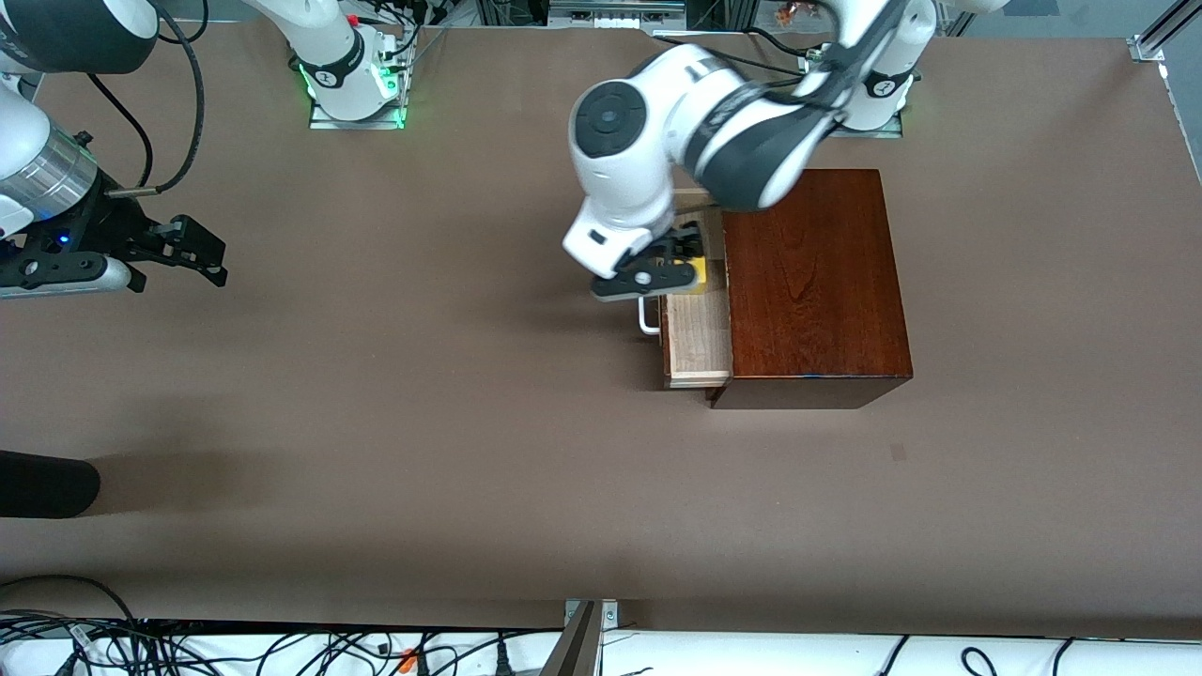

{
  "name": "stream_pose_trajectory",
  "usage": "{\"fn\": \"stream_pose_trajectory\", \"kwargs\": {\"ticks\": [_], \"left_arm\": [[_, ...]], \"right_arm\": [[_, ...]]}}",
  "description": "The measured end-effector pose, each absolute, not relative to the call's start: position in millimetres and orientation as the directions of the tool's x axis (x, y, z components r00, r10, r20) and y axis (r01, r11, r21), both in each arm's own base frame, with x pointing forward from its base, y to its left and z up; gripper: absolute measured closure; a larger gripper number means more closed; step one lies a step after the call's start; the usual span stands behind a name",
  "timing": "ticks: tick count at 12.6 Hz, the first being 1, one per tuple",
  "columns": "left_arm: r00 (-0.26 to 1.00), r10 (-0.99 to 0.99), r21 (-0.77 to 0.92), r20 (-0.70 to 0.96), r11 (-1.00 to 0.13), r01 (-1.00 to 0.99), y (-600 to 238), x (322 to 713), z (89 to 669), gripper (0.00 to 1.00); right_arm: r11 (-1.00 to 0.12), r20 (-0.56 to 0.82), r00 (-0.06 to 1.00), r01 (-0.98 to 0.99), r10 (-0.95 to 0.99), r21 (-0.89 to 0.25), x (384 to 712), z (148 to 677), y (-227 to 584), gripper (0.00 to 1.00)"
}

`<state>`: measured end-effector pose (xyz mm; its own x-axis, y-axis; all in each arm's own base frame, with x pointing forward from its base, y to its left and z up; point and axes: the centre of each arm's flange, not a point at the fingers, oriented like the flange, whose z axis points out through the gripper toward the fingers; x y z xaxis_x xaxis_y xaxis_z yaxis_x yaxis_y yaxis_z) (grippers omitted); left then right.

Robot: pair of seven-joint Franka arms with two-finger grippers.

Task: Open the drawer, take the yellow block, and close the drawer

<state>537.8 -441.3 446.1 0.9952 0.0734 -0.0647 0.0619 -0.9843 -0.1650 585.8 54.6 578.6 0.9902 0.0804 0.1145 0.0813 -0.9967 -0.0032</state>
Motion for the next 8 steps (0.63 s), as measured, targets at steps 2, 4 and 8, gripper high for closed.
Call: {"fn": "stream_pose_trajectory", "kwargs": {"ticks": [2,4,8], "left_arm": [[0.996,0.033,-0.17,-0.083,-0.985,0.018,-376.2,566.4,485.9,0.0],[0.994,-0.017,-0.169,-0.107,-0.985,-0.035,-311.3,584.6,521.1,0.0],[0.983,-0.097,-0.129,-0.156,-0.985,-0.118,-223.3,594.0,566.1,0.0]], "right_arm": [[-0.996,0.114,0.99,0.085,0.085,-0.003,585.7,578.5,56.2,0.0],[-0.994,0.105,0.988,0.11,0.109,-0.004,583.4,577.7,68.4,0.0],[-0.966,0.098,0.961,0.26,0.257,-0.011,566.0,578.0,154.9,0.0]]}}
